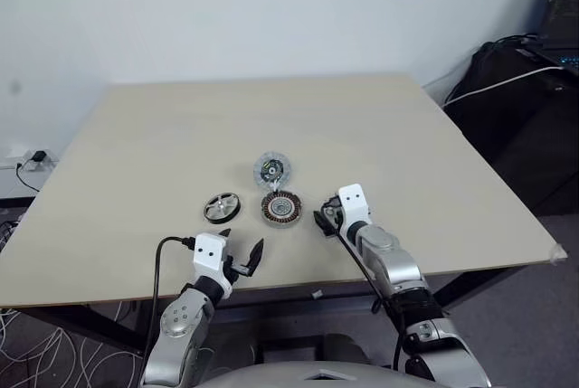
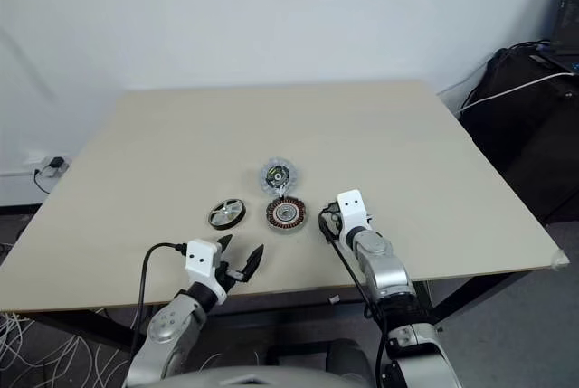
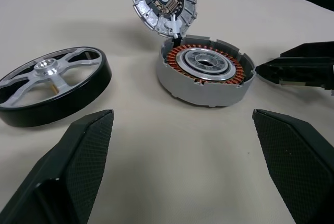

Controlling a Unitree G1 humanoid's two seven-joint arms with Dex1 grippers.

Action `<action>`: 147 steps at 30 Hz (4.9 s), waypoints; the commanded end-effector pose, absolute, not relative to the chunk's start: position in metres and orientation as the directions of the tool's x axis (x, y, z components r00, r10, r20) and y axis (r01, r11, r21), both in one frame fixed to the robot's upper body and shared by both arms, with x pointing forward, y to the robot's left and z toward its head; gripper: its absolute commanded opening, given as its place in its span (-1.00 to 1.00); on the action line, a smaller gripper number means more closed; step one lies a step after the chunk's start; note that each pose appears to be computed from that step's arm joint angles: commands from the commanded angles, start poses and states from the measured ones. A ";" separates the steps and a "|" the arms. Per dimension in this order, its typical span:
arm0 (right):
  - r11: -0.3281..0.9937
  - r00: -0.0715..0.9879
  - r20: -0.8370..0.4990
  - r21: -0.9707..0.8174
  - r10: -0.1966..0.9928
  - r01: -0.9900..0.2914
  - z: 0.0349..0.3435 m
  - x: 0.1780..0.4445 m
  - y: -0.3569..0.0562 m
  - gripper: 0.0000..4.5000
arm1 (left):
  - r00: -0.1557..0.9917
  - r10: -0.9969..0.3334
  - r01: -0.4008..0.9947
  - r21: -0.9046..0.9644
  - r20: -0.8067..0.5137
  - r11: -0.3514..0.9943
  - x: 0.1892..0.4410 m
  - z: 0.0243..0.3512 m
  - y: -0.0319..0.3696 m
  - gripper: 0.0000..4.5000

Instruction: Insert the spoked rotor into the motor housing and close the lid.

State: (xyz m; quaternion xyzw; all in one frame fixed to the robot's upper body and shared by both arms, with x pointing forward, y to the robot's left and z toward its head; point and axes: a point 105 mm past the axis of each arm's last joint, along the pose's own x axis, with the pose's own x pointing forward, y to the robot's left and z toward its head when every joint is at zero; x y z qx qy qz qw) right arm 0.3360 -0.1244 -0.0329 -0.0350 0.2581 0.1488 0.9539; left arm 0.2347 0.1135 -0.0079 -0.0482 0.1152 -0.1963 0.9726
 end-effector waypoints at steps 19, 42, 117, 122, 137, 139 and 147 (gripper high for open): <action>0.948 0.840 -0.458 0.018 0.291 -0.318 -0.024 0.336 -0.110 -0.70 | 0.903 -0.405 0.390 -0.120 -0.143 0.913 0.241 0.007 0.110 1.00; 0.803 0.755 -0.354 -0.015 0.553 -0.595 0.025 0.337 -0.016 -0.70 | 0.909 -0.394 0.378 -0.131 -0.134 0.916 0.241 0.008 0.109 1.00; 0.810 0.756 -0.408 -0.063 0.512 -0.583 0.027 0.351 -0.009 -0.99 | 0.910 -0.393 0.375 -0.141 -0.131 0.916 0.242 0.007 0.107 1.00; 0.808 0.752 -0.423 -0.072 0.506 -0.585 0.025 0.356 -0.009 -0.99 | 0.912 -0.389 0.372 -0.141 -0.129 0.918 0.242 0.007 0.108 1.00; 0.811 0.728 -0.493 -0.073 0.476 -0.580 0.010 0.359 -0.015 -0.99 | 0.913 -0.389 0.370 -0.149 -0.125 0.917 0.242 0.007 0.106 1.00; 0.807 0.722 -0.498 -0.072 0.480 -0.587 0.009 0.358 -0.014 -0.99 | 0.912 -0.389 0.371 -0.150 -0.126 0.917 0.242 0.007 0.106 1.00; 0.752 0.652 -0.534 -0.045 0.538 -0.658 0.000 0.341 -0.011 -0.99 | 0.911 -0.391 0.371 -0.152 -0.132 0.916 0.241 0.006 0.107 1.00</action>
